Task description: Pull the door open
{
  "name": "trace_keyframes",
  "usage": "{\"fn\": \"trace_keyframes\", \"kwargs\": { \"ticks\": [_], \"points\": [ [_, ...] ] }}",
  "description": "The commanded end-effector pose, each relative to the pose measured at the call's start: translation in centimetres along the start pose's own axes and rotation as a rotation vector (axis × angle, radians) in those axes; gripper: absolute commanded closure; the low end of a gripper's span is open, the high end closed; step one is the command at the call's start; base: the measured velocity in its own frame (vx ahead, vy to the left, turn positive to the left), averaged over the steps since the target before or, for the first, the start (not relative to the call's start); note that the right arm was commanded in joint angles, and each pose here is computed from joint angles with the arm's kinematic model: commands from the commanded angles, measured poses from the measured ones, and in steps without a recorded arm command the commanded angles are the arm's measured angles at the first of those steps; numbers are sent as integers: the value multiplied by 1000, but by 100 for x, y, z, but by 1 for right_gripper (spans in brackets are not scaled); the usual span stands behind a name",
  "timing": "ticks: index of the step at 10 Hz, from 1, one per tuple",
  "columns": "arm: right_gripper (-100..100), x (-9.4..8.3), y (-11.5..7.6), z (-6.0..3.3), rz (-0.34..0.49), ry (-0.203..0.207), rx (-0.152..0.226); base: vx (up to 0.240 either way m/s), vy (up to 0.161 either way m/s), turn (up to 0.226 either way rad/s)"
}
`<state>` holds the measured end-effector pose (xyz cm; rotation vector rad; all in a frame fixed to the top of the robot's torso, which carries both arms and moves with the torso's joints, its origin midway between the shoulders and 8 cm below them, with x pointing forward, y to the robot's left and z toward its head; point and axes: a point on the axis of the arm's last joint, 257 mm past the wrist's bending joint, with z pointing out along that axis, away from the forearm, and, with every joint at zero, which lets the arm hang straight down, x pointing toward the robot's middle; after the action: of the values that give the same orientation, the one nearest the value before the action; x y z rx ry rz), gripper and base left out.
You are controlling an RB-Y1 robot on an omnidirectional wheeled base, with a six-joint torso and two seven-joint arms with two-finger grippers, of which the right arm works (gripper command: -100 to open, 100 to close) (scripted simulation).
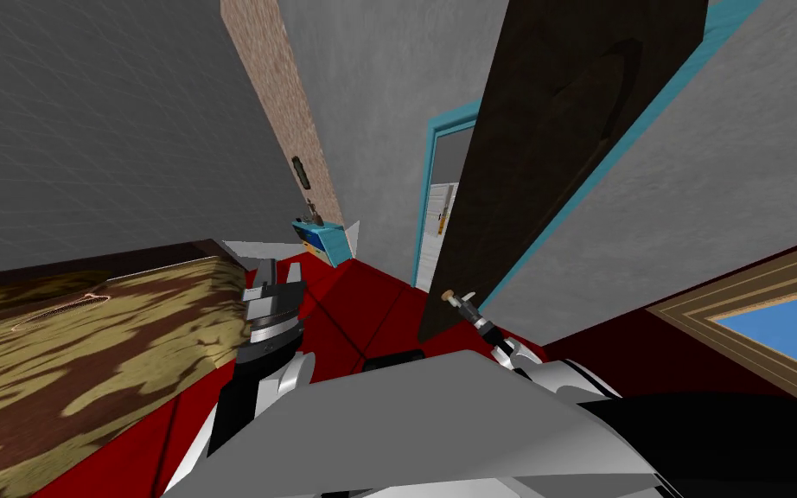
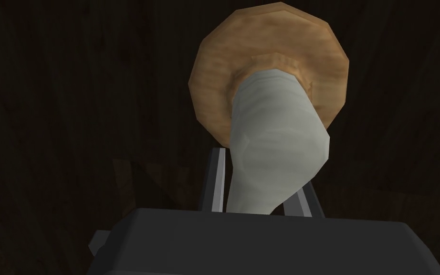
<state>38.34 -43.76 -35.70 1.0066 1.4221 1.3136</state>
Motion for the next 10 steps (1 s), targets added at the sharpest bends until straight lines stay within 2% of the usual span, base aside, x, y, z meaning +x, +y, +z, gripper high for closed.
{"fn": "trace_keyframes", "kwargs": {
  "ticks": [1, 10],
  "points": [
    [100, 0, 0, 0, 0, 0, 0, -80, -42, 30],
    [100, -31, 7, -127, -3, 4, -2, -171, -88, 161]
  ]
}}
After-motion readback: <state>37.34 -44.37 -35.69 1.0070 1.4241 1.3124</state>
